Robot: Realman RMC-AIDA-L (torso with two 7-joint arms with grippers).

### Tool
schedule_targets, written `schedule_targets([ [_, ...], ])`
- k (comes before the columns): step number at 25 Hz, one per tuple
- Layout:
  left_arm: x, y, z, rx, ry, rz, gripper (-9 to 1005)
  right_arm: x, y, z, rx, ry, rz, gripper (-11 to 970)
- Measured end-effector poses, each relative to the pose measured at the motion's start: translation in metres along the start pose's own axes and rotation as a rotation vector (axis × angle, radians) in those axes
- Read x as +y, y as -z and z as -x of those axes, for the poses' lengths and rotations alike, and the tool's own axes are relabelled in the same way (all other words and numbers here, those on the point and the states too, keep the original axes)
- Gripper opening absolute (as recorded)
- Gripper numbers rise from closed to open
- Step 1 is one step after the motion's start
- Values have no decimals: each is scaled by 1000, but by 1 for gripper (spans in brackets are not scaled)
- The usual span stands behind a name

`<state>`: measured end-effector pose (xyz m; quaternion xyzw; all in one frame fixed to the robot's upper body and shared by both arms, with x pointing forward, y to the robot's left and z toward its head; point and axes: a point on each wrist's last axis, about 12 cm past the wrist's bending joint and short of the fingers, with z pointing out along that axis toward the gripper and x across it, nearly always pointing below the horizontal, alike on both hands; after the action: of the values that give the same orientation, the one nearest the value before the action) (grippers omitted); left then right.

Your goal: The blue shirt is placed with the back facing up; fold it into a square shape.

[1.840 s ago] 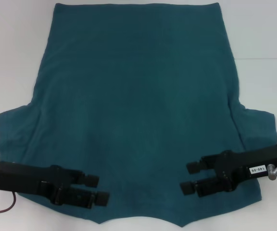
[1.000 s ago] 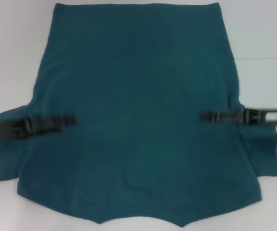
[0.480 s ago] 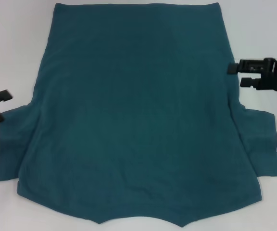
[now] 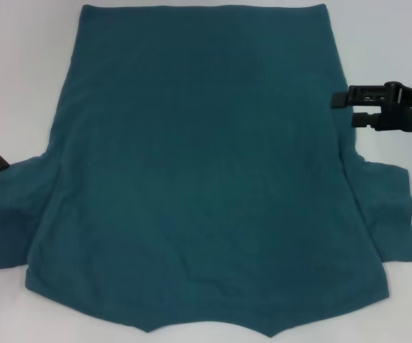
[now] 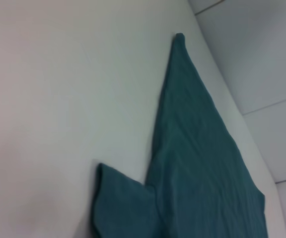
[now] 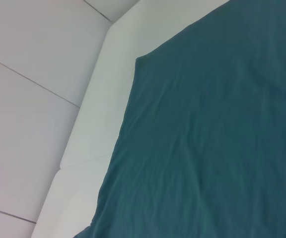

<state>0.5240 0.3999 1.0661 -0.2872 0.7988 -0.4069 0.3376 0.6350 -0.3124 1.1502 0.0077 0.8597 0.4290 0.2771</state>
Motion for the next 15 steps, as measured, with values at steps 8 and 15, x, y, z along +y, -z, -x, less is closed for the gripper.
schedule_targets([
  [8,10,-5,-3,-26,-1,50,843,-3,2,-2,-2,-7,-5,853],
  [15,12,-6,-4,-31,-33,62,843,-3,2,-2,-2,-4,-6,853],
])
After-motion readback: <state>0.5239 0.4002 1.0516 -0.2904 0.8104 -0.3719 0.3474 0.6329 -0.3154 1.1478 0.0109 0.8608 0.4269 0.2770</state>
